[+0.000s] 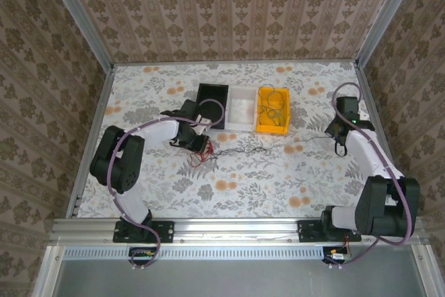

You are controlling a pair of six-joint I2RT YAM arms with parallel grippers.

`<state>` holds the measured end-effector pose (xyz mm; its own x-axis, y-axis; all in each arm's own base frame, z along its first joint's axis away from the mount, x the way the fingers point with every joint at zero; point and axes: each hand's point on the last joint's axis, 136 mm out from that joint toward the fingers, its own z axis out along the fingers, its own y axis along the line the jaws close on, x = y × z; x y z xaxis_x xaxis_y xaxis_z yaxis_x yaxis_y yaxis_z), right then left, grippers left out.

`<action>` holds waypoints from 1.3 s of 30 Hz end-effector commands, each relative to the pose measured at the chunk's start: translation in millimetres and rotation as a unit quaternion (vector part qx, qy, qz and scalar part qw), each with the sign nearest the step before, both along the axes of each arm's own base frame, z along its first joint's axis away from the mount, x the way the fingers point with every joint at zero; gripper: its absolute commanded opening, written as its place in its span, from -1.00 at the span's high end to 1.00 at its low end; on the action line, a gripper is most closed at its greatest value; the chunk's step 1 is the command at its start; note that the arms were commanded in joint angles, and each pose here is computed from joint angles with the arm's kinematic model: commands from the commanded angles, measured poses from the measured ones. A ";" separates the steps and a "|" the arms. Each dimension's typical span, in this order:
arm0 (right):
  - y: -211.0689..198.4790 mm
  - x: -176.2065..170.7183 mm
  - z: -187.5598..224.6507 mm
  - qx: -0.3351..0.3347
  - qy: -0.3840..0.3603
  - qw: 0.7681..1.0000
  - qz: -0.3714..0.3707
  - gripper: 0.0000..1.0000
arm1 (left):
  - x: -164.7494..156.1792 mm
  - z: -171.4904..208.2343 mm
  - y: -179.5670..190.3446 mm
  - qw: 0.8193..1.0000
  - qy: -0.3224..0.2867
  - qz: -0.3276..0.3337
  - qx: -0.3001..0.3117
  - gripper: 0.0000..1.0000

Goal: Untangle the cables

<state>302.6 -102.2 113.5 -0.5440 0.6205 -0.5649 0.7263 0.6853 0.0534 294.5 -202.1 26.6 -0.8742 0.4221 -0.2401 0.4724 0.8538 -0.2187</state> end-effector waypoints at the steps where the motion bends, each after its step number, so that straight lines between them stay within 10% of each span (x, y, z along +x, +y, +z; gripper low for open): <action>1: -18.6 -14.3 10.5 -0.015 -0.002 0.999 -0.036 1.00 | -3.7 -5.7 23.5 0.999 0.013 0.031 0.041 1.00; 20: -85.1 -62.2 43.4 -0.035 -0.049 0.981 -0.182 1.00 | 16.6 -8.4 115.0 0.958 0.022 0.267 0.105 1.00; 30: -55.6 -28.3 83.1 -0.050 -0.117 0.987 -0.097 1.00 | 20.4 -7.8 109.4 0.961 0.022 0.265 0.080 1.00; 39: -65.2 -31.0 174.8 -0.165 -0.178 0.966 -0.094 0.99 | 18.0 -18.2 159.9 0.891 0.026 0.449 0.060 1.00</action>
